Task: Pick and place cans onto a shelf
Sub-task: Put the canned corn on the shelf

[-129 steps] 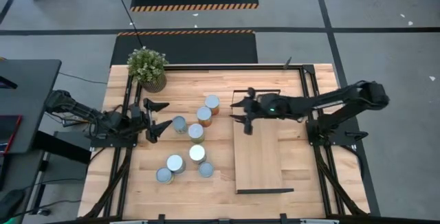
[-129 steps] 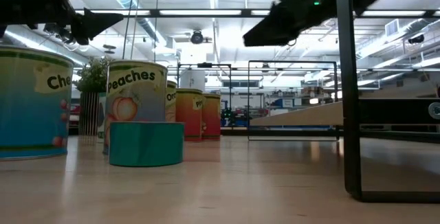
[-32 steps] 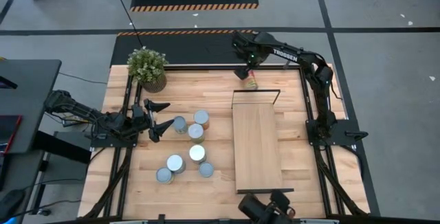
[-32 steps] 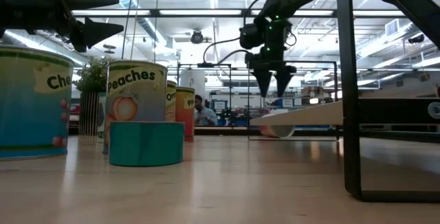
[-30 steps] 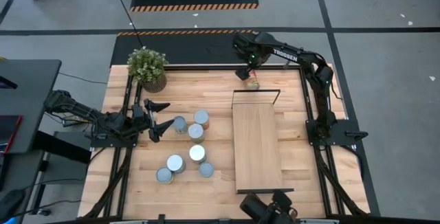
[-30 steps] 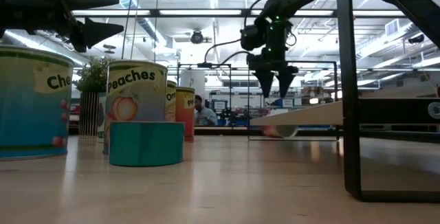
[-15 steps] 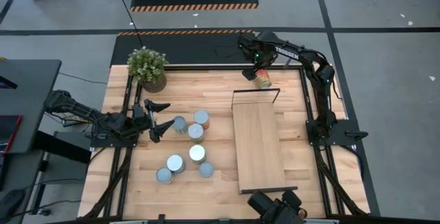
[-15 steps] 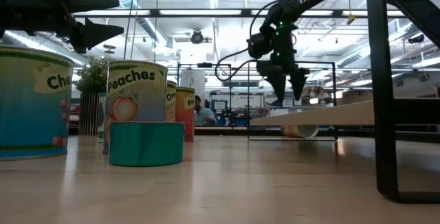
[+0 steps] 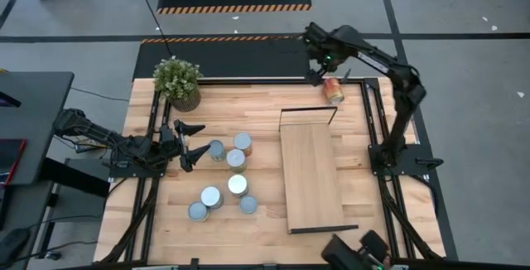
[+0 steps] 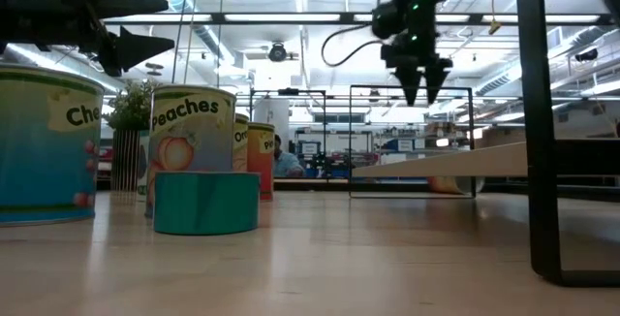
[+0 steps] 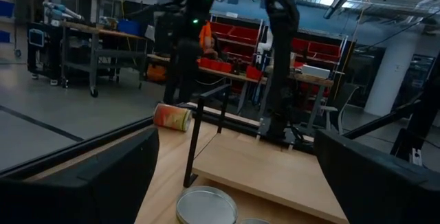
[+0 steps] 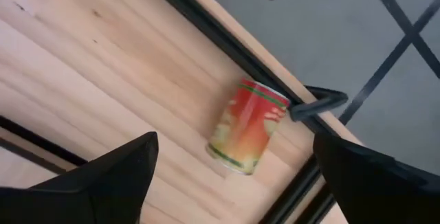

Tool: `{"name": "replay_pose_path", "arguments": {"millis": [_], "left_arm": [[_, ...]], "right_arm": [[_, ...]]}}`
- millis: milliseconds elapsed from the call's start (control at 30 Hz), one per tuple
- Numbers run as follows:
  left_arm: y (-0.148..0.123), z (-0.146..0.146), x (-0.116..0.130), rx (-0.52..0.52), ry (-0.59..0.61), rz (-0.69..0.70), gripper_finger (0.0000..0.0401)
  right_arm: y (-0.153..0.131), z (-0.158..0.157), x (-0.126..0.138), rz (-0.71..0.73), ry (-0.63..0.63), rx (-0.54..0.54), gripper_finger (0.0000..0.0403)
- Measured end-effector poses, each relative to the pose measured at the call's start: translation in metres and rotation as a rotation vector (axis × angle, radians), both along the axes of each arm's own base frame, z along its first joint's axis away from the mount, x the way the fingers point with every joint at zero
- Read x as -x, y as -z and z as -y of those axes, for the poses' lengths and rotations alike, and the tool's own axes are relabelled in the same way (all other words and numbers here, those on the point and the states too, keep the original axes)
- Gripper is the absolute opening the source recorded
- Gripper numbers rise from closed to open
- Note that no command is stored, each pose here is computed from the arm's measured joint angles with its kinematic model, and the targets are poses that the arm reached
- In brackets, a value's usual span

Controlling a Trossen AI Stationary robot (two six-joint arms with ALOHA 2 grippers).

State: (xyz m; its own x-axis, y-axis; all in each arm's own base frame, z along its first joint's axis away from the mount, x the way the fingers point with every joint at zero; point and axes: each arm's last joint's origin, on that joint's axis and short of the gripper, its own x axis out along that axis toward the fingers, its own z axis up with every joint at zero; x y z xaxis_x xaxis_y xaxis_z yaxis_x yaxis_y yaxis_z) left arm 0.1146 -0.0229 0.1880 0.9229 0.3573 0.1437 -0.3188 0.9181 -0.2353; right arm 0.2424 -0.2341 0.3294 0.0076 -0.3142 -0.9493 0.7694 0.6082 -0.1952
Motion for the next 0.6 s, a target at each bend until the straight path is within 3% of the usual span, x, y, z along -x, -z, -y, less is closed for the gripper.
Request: {"name": "replay_pose_path", "arguments": {"millis": [133,333,600], "left_arm": [[0.000,0.000,0.000,0.000,0.000,0.000,0.0393],[0.000,0.000,0.000,-0.001,-0.009,-0.001,0.0393],[0.000,-0.002,0.001,-0.012,-0.066,-0.012,0.0393]], "right_arm": [[0.012,-0.016,0.028,0.049,0.034,0.031,0.0396],[0.051,-0.024,0.077,0.122,0.211,0.039,0.0396],[0.088,-0.003,0.102,0.106,0.276,-0.033,0.0396]]}}
